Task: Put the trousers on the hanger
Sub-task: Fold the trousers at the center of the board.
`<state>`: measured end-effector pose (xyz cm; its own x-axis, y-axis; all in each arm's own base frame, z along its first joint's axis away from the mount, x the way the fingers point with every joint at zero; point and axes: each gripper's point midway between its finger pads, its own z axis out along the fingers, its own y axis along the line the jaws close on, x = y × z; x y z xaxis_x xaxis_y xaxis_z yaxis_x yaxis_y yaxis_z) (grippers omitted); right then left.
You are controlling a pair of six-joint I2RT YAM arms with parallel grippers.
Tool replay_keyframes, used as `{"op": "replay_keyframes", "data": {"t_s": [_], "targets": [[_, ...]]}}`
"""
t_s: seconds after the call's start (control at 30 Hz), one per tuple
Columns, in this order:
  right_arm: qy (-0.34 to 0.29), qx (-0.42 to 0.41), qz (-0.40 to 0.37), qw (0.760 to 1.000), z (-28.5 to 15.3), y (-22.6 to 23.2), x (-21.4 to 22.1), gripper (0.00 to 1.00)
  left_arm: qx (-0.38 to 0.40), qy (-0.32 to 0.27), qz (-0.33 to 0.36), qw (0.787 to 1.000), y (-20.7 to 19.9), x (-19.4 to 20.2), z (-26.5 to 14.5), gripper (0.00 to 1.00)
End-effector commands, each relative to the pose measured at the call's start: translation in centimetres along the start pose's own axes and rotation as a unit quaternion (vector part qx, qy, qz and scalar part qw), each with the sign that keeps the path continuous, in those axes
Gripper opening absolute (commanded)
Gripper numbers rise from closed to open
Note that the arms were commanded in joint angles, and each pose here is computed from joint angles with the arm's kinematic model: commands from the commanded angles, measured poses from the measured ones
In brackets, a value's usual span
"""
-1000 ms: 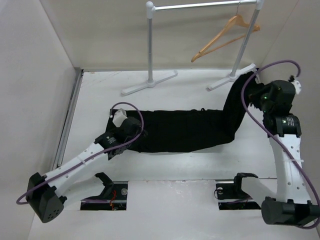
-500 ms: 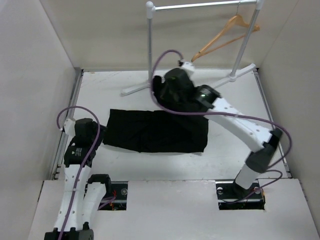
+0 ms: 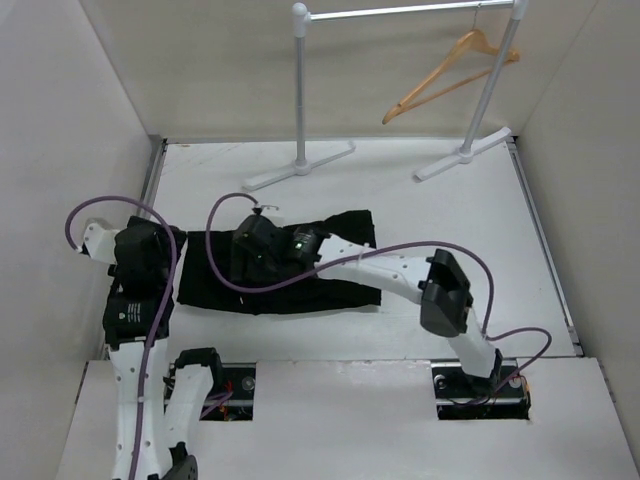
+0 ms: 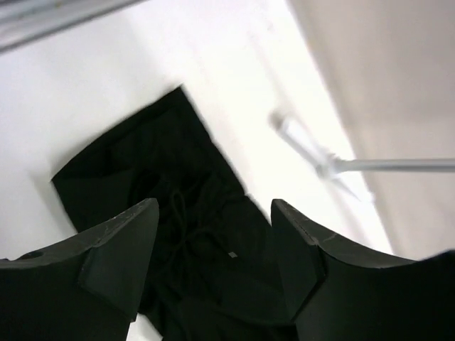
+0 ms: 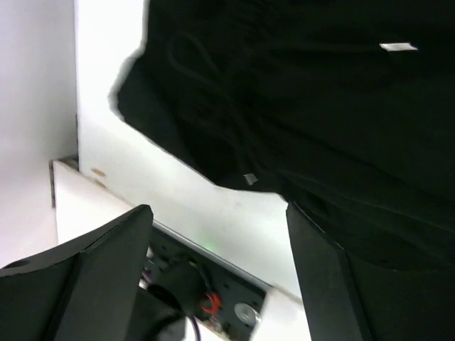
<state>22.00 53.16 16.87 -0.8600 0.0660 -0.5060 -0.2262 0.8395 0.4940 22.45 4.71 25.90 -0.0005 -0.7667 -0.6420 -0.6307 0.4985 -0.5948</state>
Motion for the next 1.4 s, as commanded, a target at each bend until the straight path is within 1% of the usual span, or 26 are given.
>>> {"op": "replay_keyframes", "data": {"t_s": [0.0, 0.07, 0.1, 0.13, 0.17, 0.23, 0.27, 0.3, 0.33, 0.4, 0.47, 0.53, 0.6, 0.63, 0.67, 0.73, 0.8, 0.9, 1.0, 1.07, 1.13, 1.17, 1.2, 1.3, 1.37], "targets": [[-0.083, -0.109, 0.062, 0.989, -7.9, 1.6, -9.3, 0.82, 0.002, -0.016, 0.013, 1.0, -0.5, -1.0, -0.3, 0.62], [-0.109, -0.102, 0.081, 0.985, -9.7, -2.1, -11.6, 0.8, 0.004, 0.03, 0.022, 0.999, -0.6, 1.5, 0.9, 0.62], [-0.115, -0.098, 0.084, 0.985, -10.3, -3.6, -12.0, 0.78, 0.009, 0.064, 0.025, 0.998, -0.9, 3.4, 1.6, 0.61], [-0.118, -0.09, 0.086, 0.985, -10.7, -5.8, -12.3, 0.72, 0.018, 0.102, 0.032, 0.994, -1.3, 5.6, 2.3, 0.61], [-0.118, -0.078, 0.087, 0.986, -10.9, -8.0, -12.2, 0.61, 0.022, 0.136, 0.039, 0.99, -1.6, 7.7, 2.9, 0.6], [-0.111, -0.047, 0.092, 0.988, -10.7, -12.7, -11.5, 0.35, 0.036, 0.186, 0.052, 0.981, -2.4, 11.8, 3.6, 0.59], [-0.099, -0.034, 0.096, 0.99, -10.5, -14.8, -10.7, 0.27, 0.043, 0.205, 0.06, 0.976, -2.8, 13.8, 3.8, 0.59], [-0.088, -0.026, 0.1, 0.991, -10.5, -16.5, -9.9, 0.24, 0.049, 0.221, 0.067, 0.972, -3.2, 15.6, 3.9, 0.59], [-0.079, -0.018, 0.103, 0.991, -10.3, -18.2, -8.9, 0.23, 0.054, 0.232, 0.075, 0.968, -3.4, 17.0, 3.9, 0.59], [-0.065, -0.004, 0.109, 0.992, -10.0, -20.9, -7.0, 0.27, 0.047, 0.237, 0.09, 0.966, -2.7, 18.8, 4.3, 0.59], [-0.042, 0.008, 0.112, 0.993, -9.1, -22.9, -4.7, 0.29, 0.017, 0.23, 0.1, 0.968, -0.5, 19.6, 5.2, 0.58], [-0.012, 0.015, 0.114, 0.993, -8.2, -24.0, -2.3, 0.3, -0.022, 0.207, 0.103, 0.973, 2.6, 19.1, 6.4, 0.58], [0.004, 0.029, 0.121, 0.992, -7.2, -25.4, -0.5, 0.3, -0.071, 0.191, 0.106, 0.973, 6.5, 18.8, 7.5, 0.58], [0.007, 0.035, 0.128, 0.991, -7.0, -25.9, 0.2, 0.32, -0.097, 0.188, 0.106, 0.972, 8.4, 18.7, 8.0, 0.58], [0.008, 0.042, 0.137, 0.99, -6.6, -26.5, 0.9, 0.36, -0.124, 0.188, 0.11, 0.968, 10.4, 18.7, 8.4, 0.58], [0.015, 0.05, 0.148, 0.988, -6.2, -27.4, 2.1, 0.38, -0.16, 0.192, 0.11, 0.962, 12.8, 18.7, 8.7, 0.58], [0.025, 0.06, 0.155, 0.986, -6.0, -28.3, 3.5, 0.37, -0.17, 0.193, 0.097, 0.961, 13.7, 18.4, 9.0, 0.58], [0.039, 0.067, 0.153, 0.985, -6.2, -28.8, 4.9, 0.38, -0.146, 0.186, 0.082, 0.968, 12.2, 17.3, 9.0, 0.58], [0.046, 0.062, 0.142, 0.987, -7.4, -28.4, 5.4, 0.49, -0.106, 0.172, 0.074, 0.977, 9.2, 15.5, 8.4, 0.59], [0.04, 0.056, 0.136, 0.988, -8.7, -27.8, 4.9, 0.52, -0.073, 0.169, 0.07, 0.98, 6.9, 14.5, 7.5, 0.59], [0.023, 0.038, 0.127, 0.991, -10.0, -26.5, 3.3, 0.53, -0.044, 0.169, 0.073, 0.982, 4.8, 13.9, 6.4, 0.59], [0.014, 0.025, 0.122, 0.992, -10.6, -25.6, 2.3, 0.52, -0.032, 0.168, 0.075, 0.982, 4.0, 13.6, 5.9, 0.59], [0.002, 0.014, 0.117, 0.993, -11.1, -24.7, 1.1, 0.48, -0.019, 0.169, 0.079, 0.982, 3.1, 13.6, 5.4, 0.59], [-0.024, -0.017, 0.103, 0.994, -11.5, -22.3, -2.5, 0.32, 0.011, 0.174, 0.089, 0.981, 1.0, 14.0, 4.3, 0.56], [-0.024, -0.036, 0.098, 0.994, -11.0, -20.9, -4.2, 0.22, 0.026, 0.18, 0.1, 0.978, -0.2, 14.9, 3.8, 0.53]]}}
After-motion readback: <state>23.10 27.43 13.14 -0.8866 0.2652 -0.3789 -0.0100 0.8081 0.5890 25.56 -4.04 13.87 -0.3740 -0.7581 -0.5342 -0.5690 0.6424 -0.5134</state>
